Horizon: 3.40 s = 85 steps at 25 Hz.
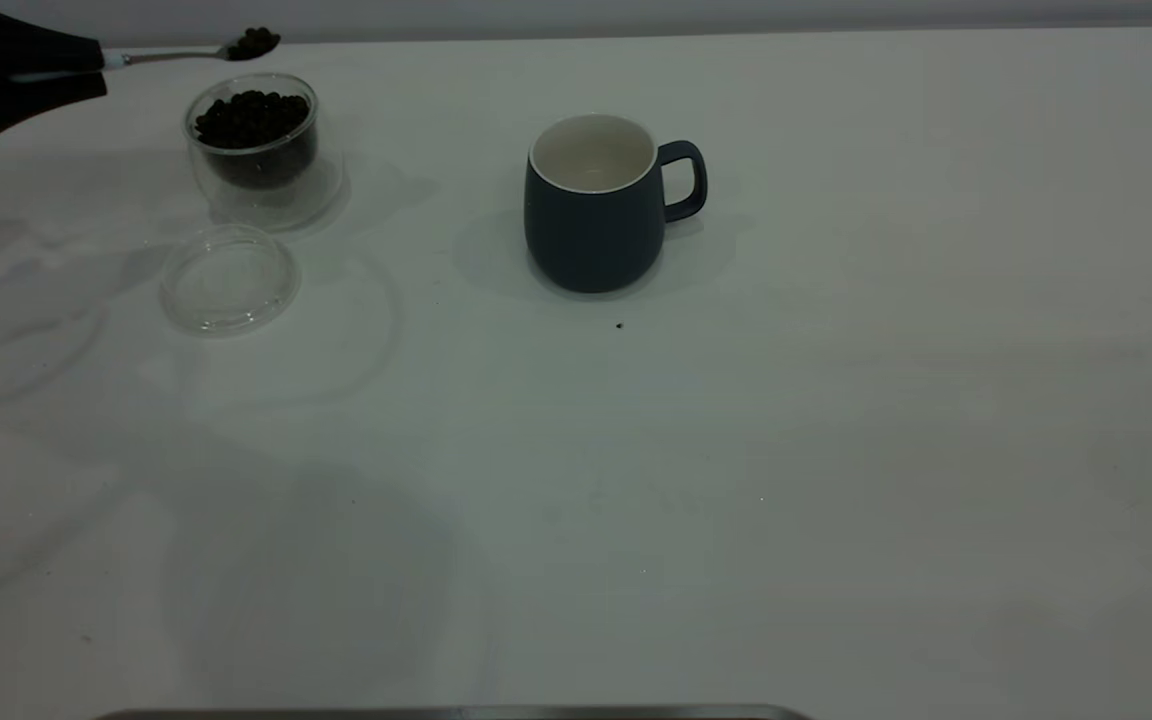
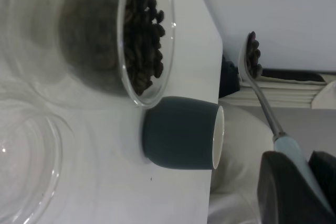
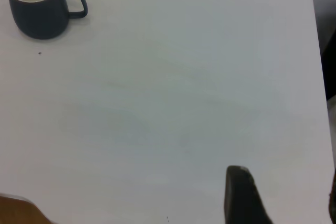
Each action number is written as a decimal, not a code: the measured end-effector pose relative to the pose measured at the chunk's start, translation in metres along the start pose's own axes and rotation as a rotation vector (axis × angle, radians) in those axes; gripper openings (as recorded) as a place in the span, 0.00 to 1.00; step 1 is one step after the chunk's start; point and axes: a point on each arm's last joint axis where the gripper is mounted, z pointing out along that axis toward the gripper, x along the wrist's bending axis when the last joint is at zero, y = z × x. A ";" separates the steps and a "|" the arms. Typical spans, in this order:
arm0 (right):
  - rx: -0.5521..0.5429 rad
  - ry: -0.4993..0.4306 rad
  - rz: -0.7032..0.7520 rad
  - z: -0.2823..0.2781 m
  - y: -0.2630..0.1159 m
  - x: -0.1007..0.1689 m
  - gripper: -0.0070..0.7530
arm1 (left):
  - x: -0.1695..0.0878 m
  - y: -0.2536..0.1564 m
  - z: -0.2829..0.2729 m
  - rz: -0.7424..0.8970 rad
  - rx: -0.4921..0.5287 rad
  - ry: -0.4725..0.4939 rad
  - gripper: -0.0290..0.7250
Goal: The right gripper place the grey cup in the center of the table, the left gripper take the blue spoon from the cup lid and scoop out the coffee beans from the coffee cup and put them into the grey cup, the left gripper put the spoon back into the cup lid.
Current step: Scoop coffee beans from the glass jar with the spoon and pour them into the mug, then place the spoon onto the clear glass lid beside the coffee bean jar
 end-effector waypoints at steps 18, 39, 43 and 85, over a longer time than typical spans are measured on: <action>0.000 0.000 0.000 0.000 0.000 0.000 0.49 | -0.011 -0.018 0.038 0.045 0.140 0.009 0.20; 0.000 0.000 0.000 0.000 0.000 0.000 0.49 | -0.039 -0.063 0.115 0.158 0.342 -0.033 0.20; 0.000 0.000 0.000 0.000 0.000 0.000 0.49 | -0.041 -0.069 0.126 0.208 0.345 -0.025 0.20; 0.000 -0.001 -0.001 0.000 0.000 0.000 0.49 | -0.094 -0.036 0.060 0.606 0.288 0.011 0.20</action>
